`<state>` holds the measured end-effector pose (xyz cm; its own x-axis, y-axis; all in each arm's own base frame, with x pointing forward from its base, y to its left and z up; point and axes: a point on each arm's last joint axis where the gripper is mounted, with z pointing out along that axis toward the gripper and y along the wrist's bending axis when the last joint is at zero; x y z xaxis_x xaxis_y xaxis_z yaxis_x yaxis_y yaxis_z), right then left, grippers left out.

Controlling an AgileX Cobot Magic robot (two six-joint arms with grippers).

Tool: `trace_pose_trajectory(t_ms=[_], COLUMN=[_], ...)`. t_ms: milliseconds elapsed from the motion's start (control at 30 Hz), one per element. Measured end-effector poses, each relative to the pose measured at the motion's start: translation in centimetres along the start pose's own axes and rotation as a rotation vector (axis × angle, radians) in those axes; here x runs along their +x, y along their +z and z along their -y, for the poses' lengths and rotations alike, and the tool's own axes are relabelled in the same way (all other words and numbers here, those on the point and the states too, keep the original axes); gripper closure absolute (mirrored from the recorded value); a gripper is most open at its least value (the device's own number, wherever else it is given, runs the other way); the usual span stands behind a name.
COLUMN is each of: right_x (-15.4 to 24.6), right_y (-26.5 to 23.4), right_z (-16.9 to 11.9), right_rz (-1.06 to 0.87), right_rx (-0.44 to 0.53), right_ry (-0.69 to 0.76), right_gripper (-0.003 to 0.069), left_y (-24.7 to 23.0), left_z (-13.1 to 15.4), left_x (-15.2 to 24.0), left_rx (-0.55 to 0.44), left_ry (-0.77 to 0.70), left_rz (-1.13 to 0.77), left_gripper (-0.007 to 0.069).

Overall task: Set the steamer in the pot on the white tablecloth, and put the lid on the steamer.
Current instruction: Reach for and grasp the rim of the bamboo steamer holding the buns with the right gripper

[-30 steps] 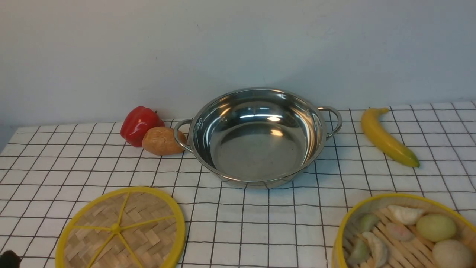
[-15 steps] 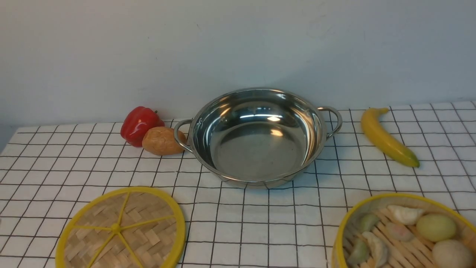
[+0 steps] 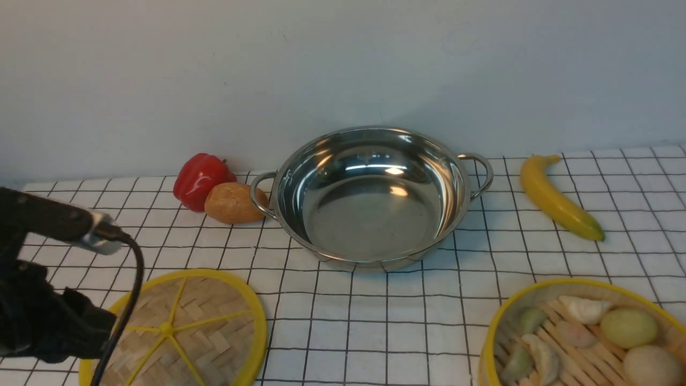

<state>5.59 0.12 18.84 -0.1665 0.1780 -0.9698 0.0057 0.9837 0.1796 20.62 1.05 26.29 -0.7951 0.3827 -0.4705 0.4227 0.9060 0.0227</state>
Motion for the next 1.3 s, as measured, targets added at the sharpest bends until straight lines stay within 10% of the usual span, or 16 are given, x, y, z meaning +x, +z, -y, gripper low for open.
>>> trace_pose_trajectory(t_ms=[400, 1300], right_x=[0.0, 0.0], right_y=[0.0, 0.0], right_z=[0.0, 0.0], right_rz=[0.0, 0.0], right_rx=[0.0, 0.0], right_ry=[0.0, 0.0], right_gripper=[0.0417, 0.0417], left_y=[1.0, -12.8], left_z=[-1.7, 2.0], left_x=[-5.1, -4.9], left_rx=[0.247, -0.042], left_ry=[-0.031, -0.062], left_rz=[-0.078, 0.319], left_gripper=[0.0382, 0.0624])
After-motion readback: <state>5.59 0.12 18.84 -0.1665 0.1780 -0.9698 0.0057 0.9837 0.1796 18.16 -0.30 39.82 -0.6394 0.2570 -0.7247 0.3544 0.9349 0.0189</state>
